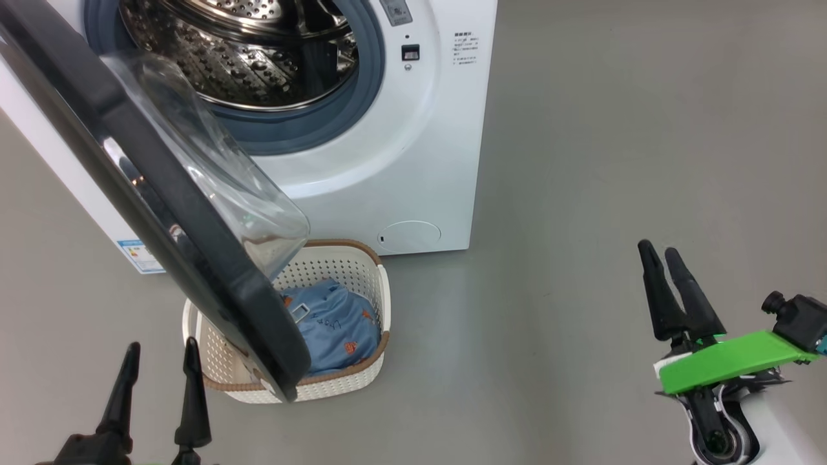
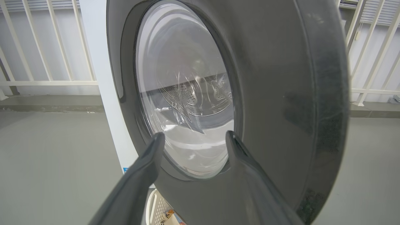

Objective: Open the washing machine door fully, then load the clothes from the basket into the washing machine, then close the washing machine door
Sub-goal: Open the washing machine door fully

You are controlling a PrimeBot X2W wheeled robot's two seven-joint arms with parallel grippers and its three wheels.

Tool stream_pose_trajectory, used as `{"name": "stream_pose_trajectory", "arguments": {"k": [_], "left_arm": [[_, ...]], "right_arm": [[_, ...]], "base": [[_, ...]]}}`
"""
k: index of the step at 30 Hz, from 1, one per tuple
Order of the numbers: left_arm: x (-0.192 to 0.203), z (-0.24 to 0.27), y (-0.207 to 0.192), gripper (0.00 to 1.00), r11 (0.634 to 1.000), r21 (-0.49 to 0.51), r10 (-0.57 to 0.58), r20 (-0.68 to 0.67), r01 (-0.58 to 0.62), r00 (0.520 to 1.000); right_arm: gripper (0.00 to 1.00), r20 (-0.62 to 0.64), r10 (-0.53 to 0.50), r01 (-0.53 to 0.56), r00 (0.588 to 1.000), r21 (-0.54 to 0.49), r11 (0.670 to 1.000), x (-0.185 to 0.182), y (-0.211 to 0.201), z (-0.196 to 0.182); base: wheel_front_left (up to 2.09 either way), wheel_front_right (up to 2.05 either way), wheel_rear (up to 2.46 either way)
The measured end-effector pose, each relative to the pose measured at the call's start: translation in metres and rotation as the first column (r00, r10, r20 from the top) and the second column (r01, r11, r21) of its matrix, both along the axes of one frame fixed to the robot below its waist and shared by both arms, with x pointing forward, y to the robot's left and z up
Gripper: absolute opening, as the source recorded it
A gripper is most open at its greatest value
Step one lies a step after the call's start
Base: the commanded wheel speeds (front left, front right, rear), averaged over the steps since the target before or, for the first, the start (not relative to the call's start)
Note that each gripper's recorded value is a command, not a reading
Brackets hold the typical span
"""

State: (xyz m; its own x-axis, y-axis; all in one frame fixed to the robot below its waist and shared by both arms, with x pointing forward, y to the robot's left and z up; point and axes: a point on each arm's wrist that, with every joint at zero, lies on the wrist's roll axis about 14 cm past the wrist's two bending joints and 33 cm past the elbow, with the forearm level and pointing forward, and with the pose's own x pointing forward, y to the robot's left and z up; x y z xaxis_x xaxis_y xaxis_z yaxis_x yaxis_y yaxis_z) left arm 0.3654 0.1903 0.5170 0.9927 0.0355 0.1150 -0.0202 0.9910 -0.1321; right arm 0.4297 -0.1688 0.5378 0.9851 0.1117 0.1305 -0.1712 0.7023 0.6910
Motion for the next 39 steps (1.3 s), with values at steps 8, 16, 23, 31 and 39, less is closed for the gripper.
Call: {"name": "stream_pose_trajectory", "arguments": {"k": [8,16,23,31,39], "left_arm": [[-0.001,-0.002,0.000,1.00,1.000,-0.004,0.004,-0.006,-0.004,1.000],[-0.002,-0.003,0.000,1.00,1.000,-0.003,0.011,-0.011,-0.011,1.000],[-0.003,-0.002,-0.001,1.00,1.000,-0.001,0.012,-0.007,-0.012,1.000],[-0.007,-0.005,-0.002,1.00,1.000,0.000,0.009,-0.018,-0.009,1.000],[-0.007,-0.006,-0.004,1.00,1.000,0.007,0.003,-0.022,-0.003,1.000]], "right_arm": [[1.00,0.022,-0.013,0.021,1.000,-0.367,0.930,-0.003,-0.008,-0.016],[1.00,0.090,-0.048,0.091,0.995,-0.582,0.808,-0.006,-0.011,-0.009],[1.00,0.109,-0.068,0.123,0.992,-0.655,0.746,-0.018,-0.012,-0.010],[1.00,0.081,-0.088,0.119,0.993,-0.692,0.712,-0.030,-0.018,-0.022],[1.00,0.064,-0.104,0.119,0.992,-0.698,0.706,-0.032,-0.023,-0.027]], "base": [[0.00,0.00,0.00],[0.00,0.00,0.00],[0.00,0.00,0.00],[0.00,0.00,0.00],[0.00,0.00,0.00]]}}
